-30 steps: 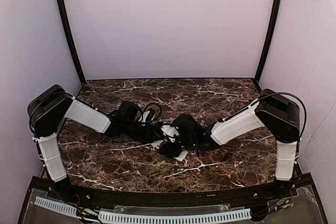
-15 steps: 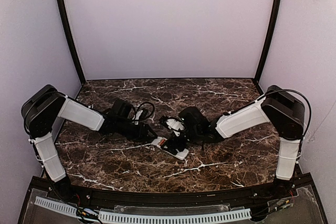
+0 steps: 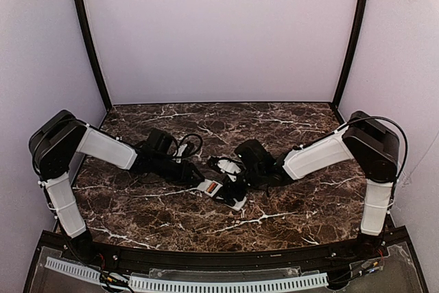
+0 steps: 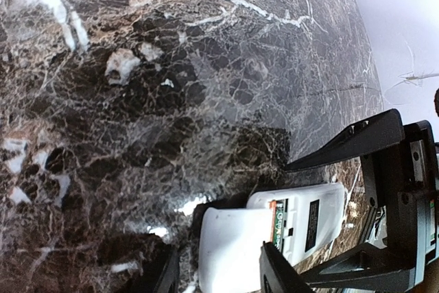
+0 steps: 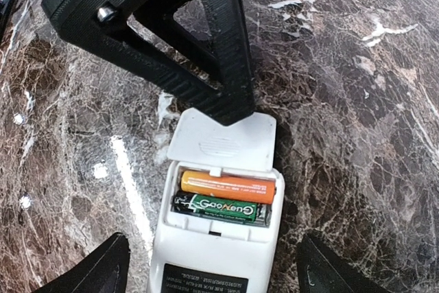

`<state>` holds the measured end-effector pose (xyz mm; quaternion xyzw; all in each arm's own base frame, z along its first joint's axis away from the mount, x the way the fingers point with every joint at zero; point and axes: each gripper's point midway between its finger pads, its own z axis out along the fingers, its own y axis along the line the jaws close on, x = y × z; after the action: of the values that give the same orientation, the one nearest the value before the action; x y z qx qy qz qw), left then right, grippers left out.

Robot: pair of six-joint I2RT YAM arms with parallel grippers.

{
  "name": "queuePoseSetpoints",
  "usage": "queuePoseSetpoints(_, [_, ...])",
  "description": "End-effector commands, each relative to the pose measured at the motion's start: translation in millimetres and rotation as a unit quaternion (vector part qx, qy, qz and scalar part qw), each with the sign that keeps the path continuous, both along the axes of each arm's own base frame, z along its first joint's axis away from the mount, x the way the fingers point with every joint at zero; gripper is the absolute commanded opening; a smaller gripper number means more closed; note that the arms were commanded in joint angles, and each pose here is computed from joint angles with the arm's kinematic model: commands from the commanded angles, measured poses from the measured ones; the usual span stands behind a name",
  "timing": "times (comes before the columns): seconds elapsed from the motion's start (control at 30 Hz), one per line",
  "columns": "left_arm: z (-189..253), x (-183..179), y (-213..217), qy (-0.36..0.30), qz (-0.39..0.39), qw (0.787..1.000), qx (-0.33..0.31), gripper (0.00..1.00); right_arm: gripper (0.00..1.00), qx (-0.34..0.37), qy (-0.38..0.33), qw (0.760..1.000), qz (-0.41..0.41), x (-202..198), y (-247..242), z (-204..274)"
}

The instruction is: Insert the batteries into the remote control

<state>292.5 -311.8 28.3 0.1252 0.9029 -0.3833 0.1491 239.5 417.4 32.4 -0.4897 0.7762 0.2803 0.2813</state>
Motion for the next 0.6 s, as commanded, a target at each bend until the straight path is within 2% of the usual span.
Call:
queuePoseSetpoints(0.0, [-52,-32,28,0.083,0.005,0.993,0.081,0.39,0.82,-0.012,-0.014,1.000,0.008,-1,-9,2])
queuePoseSetpoints(0.57, [-57,-40,10,0.096,-0.011,0.993,0.073,0.26,0.77,-0.048,-0.017,0.999,0.007,5,-11,-16])
